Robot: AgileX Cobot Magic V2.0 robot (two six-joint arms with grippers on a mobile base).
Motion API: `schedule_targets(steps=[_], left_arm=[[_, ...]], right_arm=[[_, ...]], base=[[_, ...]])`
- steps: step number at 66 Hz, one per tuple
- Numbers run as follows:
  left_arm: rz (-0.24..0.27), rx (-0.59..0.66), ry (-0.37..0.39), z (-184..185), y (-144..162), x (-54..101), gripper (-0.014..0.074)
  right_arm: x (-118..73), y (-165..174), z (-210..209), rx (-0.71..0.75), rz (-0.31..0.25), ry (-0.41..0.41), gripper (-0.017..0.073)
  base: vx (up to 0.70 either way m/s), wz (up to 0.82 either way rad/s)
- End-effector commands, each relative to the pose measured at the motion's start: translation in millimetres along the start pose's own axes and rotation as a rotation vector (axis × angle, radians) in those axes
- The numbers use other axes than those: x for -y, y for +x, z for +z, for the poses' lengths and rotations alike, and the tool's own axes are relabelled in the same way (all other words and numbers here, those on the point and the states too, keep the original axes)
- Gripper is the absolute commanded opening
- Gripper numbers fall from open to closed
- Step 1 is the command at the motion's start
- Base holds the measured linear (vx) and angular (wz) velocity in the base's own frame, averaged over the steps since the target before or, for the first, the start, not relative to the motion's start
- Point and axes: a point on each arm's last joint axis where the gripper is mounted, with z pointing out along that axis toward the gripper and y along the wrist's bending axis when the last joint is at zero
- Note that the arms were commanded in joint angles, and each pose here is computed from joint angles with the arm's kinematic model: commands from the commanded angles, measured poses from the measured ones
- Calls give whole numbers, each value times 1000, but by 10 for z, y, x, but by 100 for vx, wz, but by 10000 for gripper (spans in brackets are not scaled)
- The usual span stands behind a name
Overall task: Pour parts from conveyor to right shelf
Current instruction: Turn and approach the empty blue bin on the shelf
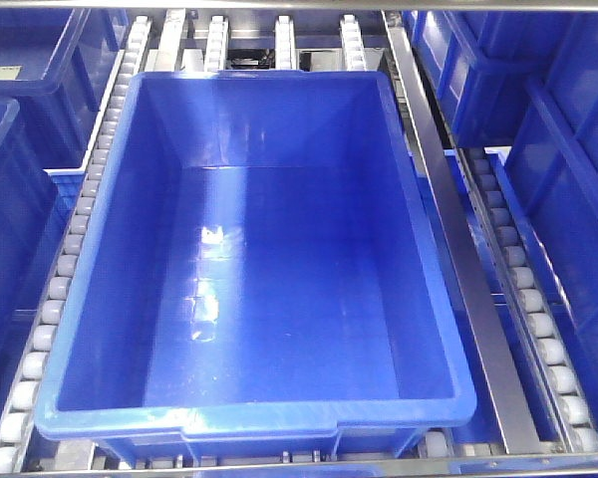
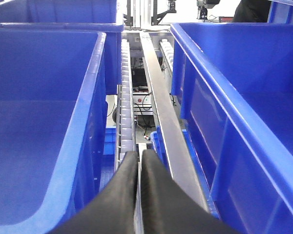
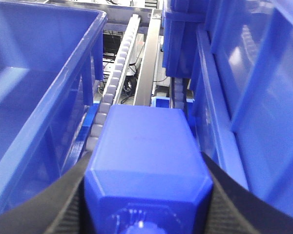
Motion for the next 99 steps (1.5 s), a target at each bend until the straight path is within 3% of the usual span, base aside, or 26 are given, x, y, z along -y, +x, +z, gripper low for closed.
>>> schedule_targets(steps=[1, 58, 73, 88, 99], left_arm=[[-16, 82, 9, 0, -129, 8, -6], [-16, 82, 9, 0, -129, 8, -6], [-16, 82, 9, 0, -129, 8, -6], [-16, 82, 9, 0, -129, 8, -6], [-16, 82, 9, 0, -129, 8, -6]], right_arm=[[17, -160, -22, 98, -8, 12, -5], [14, -162, -22, 100, 4, 8, -5], [8, -102, 1, 9, 3, -2, -5], [35, -460, 244, -60, 25, -18, -5], [-25, -767, 681, -165, 23, -88, -5]], base=[[4, 3], [0, 0], [0, 0], [0, 0], [0, 0]])
